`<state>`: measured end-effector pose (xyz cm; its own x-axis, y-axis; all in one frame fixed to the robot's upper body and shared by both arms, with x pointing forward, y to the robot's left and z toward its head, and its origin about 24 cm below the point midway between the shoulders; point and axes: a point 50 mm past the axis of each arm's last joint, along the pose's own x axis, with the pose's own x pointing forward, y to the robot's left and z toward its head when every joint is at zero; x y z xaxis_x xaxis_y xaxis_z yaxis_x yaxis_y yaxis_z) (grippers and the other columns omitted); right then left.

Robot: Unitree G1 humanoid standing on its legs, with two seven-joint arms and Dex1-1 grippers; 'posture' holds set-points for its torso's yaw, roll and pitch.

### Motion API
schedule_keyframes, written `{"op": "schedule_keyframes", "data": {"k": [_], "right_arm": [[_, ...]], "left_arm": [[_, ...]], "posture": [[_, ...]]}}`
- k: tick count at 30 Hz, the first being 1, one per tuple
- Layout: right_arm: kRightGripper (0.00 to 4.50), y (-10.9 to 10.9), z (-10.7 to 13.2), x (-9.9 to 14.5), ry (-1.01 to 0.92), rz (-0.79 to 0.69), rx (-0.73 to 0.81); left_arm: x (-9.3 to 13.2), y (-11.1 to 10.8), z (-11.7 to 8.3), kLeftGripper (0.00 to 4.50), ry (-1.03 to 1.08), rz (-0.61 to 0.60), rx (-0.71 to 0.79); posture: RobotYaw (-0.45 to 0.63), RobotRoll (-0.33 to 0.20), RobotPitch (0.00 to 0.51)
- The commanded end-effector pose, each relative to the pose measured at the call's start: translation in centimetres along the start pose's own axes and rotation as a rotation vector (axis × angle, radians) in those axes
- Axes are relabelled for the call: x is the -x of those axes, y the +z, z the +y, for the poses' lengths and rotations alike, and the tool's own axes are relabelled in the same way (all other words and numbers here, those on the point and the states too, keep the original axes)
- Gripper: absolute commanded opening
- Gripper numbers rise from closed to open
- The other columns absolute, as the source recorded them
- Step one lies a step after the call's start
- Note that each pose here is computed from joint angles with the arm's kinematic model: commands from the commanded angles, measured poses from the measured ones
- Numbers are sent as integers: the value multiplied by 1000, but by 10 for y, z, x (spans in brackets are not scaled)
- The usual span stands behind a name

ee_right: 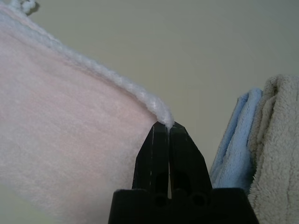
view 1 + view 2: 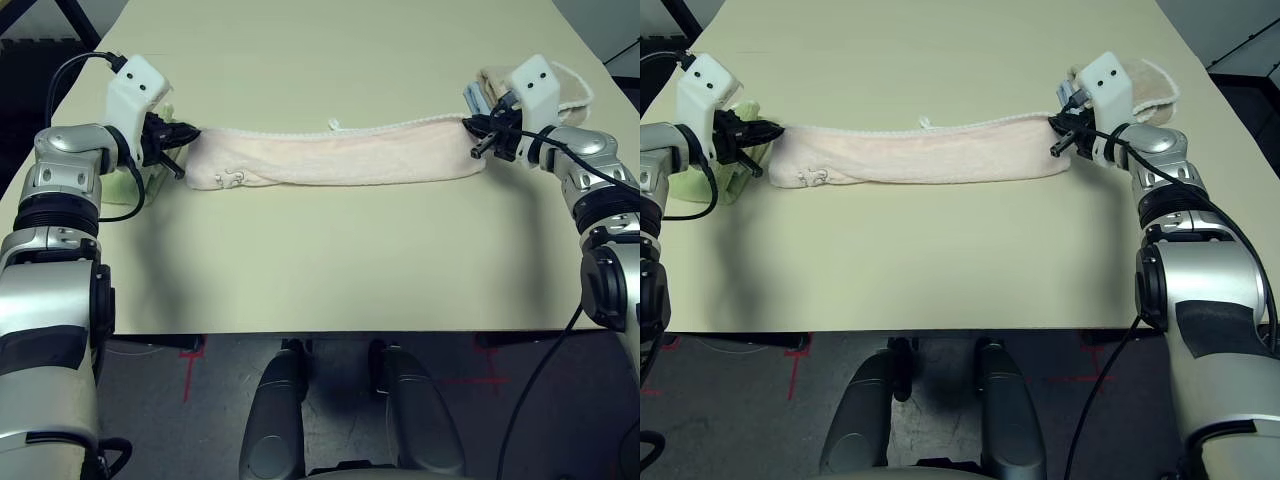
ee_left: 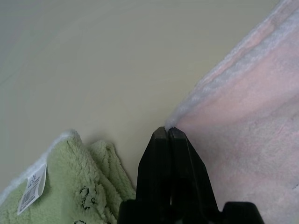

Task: Fold the towel and set it aside.

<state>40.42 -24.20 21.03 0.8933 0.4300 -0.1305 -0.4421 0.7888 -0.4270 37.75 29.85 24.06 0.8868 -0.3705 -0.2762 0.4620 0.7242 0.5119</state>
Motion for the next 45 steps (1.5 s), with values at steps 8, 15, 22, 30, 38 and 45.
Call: {"op": "schedule_keyframes", "data": {"k": [8, 15, 22, 30, 38, 45], "right_arm": [[0, -8, -2, 0, -66, 57, 12], [0, -15, 2, -2, -72, 102, 24], [552, -17, 11, -10, -107, 113, 2], [3378, 2, 2, -8, -137, -20, -36], [4481, 10, 2, 10, 115, -343, -241], [4481, -4, 10, 26, 303, -443, -332]], "left_arm": [[-6, -8, -5, 72, 4, 38, 4], [-2, -18, -4, 72, 17, 75, 8], [-3, -24, -6, 685, 44, 105, 1], [5, -9, 4, 3655, 69, 32, -27], [17, 29, -7, 4500, -125, -316, 60], [34, 28, -53, 4500, -375, -427, 163]], "posture": [[-8, 0, 277], [-11, 0, 273], [-2, 0, 264], [-4, 0, 251], [21, 0, 230], [31, 0, 217]]}}
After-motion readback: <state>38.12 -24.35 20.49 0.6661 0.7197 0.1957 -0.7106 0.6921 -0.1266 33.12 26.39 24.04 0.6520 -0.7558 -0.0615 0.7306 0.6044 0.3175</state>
